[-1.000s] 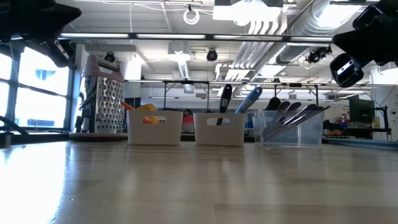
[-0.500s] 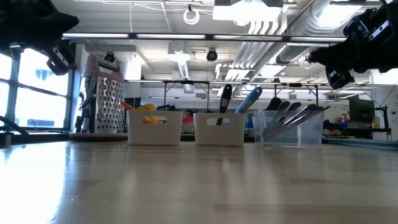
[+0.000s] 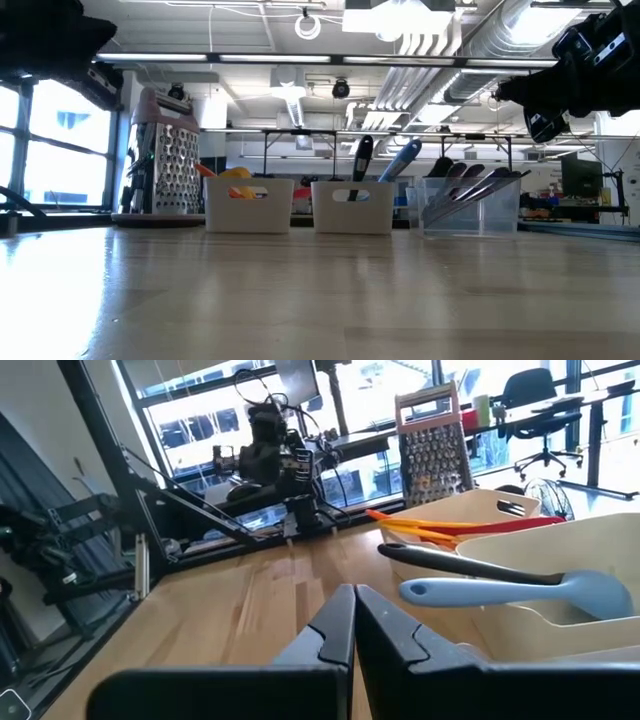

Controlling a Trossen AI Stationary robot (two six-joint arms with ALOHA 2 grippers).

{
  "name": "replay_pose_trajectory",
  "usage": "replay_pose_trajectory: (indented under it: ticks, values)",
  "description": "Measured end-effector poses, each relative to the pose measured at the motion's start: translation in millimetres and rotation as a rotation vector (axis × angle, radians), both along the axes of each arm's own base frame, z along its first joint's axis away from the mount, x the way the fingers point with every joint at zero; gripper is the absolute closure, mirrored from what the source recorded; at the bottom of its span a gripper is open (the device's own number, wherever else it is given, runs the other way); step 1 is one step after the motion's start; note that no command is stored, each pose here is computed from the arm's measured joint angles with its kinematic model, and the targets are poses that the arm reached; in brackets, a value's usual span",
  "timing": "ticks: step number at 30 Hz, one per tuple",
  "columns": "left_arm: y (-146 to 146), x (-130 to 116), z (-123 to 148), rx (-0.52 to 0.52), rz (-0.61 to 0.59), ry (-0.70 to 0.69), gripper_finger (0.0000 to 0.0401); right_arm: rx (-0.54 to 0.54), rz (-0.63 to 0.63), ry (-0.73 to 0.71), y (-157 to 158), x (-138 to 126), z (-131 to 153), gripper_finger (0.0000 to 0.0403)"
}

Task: Pick & Place Kitchen Items
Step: Return to Home Position

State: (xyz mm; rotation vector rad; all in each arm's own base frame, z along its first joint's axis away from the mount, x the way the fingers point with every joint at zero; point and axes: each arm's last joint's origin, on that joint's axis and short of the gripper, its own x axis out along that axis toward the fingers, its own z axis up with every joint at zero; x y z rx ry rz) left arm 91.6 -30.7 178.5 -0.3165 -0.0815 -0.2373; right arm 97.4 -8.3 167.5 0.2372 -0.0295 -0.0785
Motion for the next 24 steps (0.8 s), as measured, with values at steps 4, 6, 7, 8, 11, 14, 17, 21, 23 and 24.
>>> replay_pose_trajectory:
  ticks: [4,6,7,8,11,14,17,21,23,24]
  values:
    - [0,1,-8,0.132,0.034,0.059,0.0401,0.0,-0.003,-0.004,0,0,0,0.0398]
    - [1,2,-8,0.2,0.055,0.047,0.0401,0.0,-0.003,-0.005,0,0,0,0.0398]
    - [1,2,-8,0.233,0.08,0.044,0.0401,0.0,-0.003,-0.006,0,0,0,0.0398]
    - [2,3,-8,0.266,0.111,0.043,0.0401,0.0,-0.003,-0.006,0,0,1,0.0398]
    - [4,3,-9,0.353,0.204,0.054,0.0401,-0.001,-0.003,-0.007,0,0,1,0.0398]
    - [5,4,-7,0.441,0.226,0.059,0.0401,-0.001,-0.004,-0.007,0,0,1,0.0398]
    - [5,4,-8,0.488,0.218,0.056,0.0401,-0.001,-0.004,-0.008,0,0,1,0.0398]
    - [9,5,-9,0.503,0.167,0.061,0.0401,-0.001,-0.004,-0.009,0,0,1,0.0398]
    - [13,6,-10,0.493,0.166,0.072,0.0401,-0.001,-0.004,-0.01,0,0,1,0.0398]
    - [16,7,-10,0.484,0.173,0.08,0.0401,-0.001,-0.004,-0.01,0,0,1,0.0398]
